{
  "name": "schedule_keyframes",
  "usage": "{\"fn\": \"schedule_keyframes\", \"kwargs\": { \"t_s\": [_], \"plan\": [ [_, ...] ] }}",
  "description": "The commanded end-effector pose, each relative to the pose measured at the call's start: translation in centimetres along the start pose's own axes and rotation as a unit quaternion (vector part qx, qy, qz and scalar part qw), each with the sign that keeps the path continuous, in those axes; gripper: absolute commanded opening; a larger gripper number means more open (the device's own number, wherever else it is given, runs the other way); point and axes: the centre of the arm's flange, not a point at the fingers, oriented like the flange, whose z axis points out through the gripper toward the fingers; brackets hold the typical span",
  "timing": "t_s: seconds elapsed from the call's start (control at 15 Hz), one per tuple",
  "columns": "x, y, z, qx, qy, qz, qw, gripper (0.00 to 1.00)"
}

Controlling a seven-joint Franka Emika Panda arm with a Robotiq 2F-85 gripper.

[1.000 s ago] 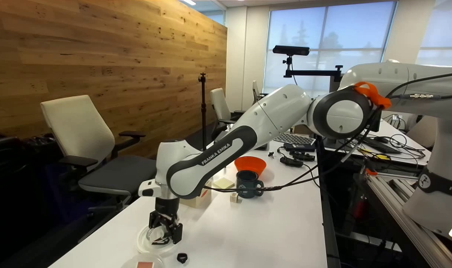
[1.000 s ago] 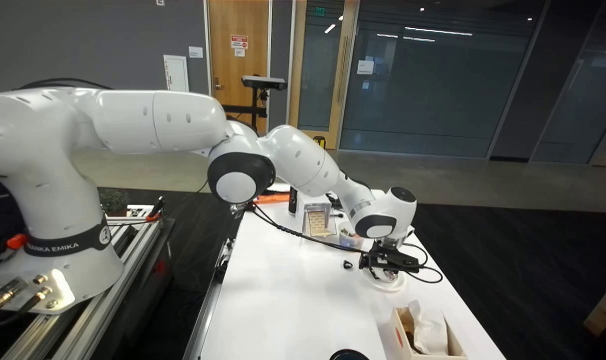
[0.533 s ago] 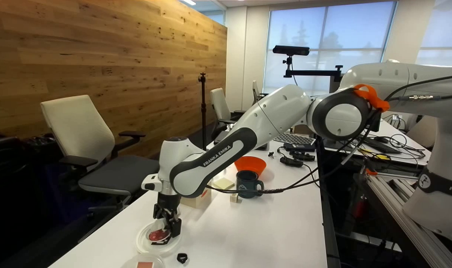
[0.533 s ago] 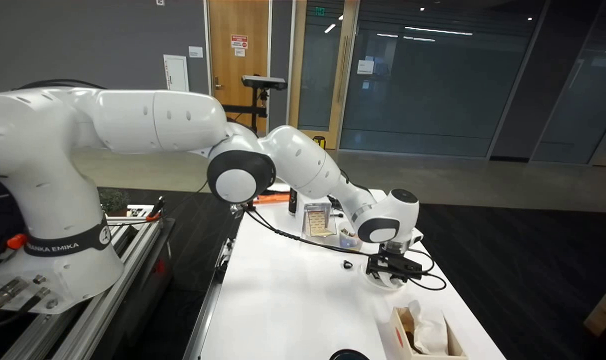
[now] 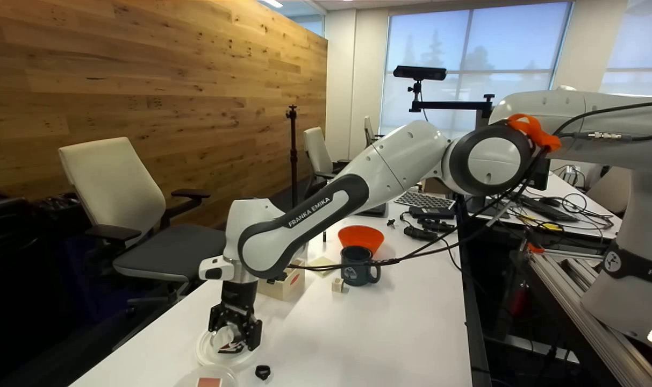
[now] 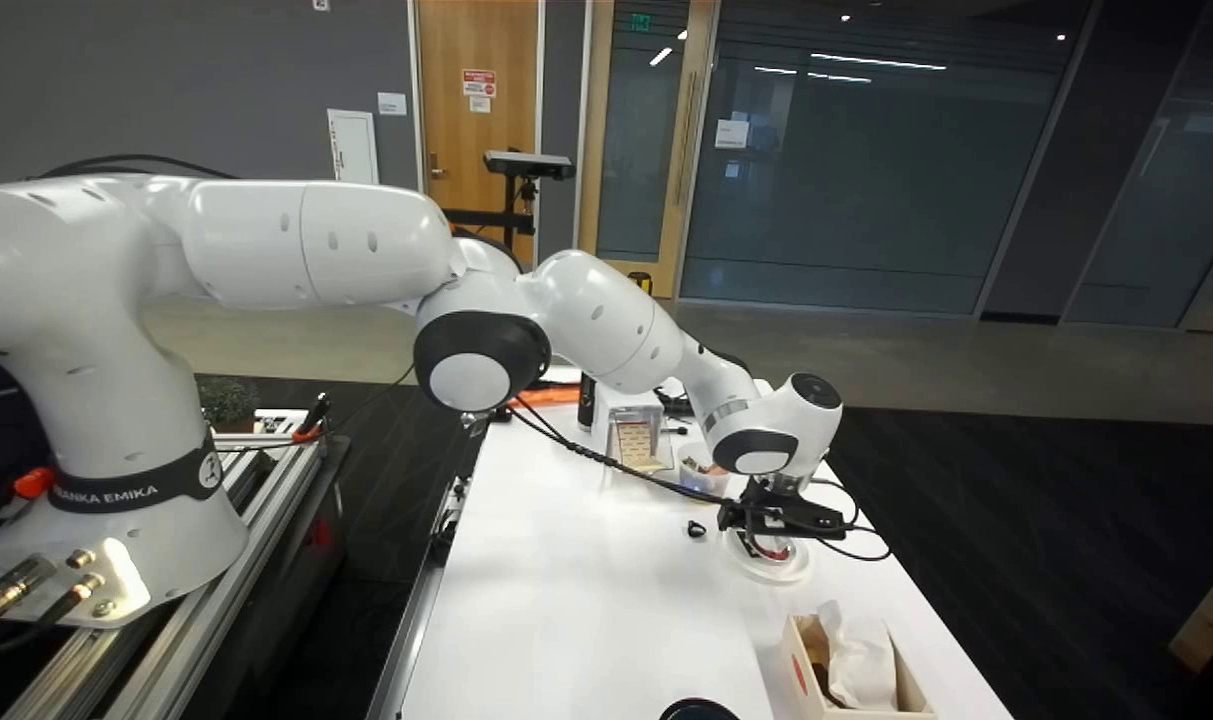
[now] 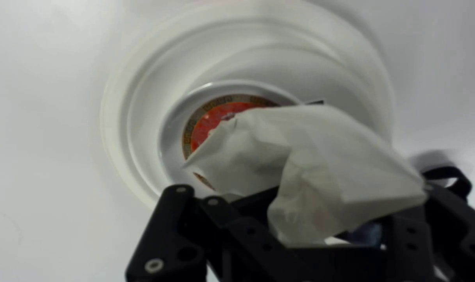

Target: Use the white napkin to wipe the item on the white plate.

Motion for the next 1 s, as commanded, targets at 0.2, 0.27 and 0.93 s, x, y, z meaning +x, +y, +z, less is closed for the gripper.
{"fn": "schedule_keyframes", "kwargs": {
  "t_s": [0.2, 0.27, 0.93],
  "plan": [
    [-1.1, 6.4, 3.9, -0.006, -0.071, 0.032, 0.9969, 0.0],
    [-1.2, 6.4, 4.2, -0.008, -0.088, 0.032, 0.9956, 0.0],
    [4.9, 4.9, 4.8, 0.034, 0.011, -0.048, 0.9982, 0.0]
  ]
}}
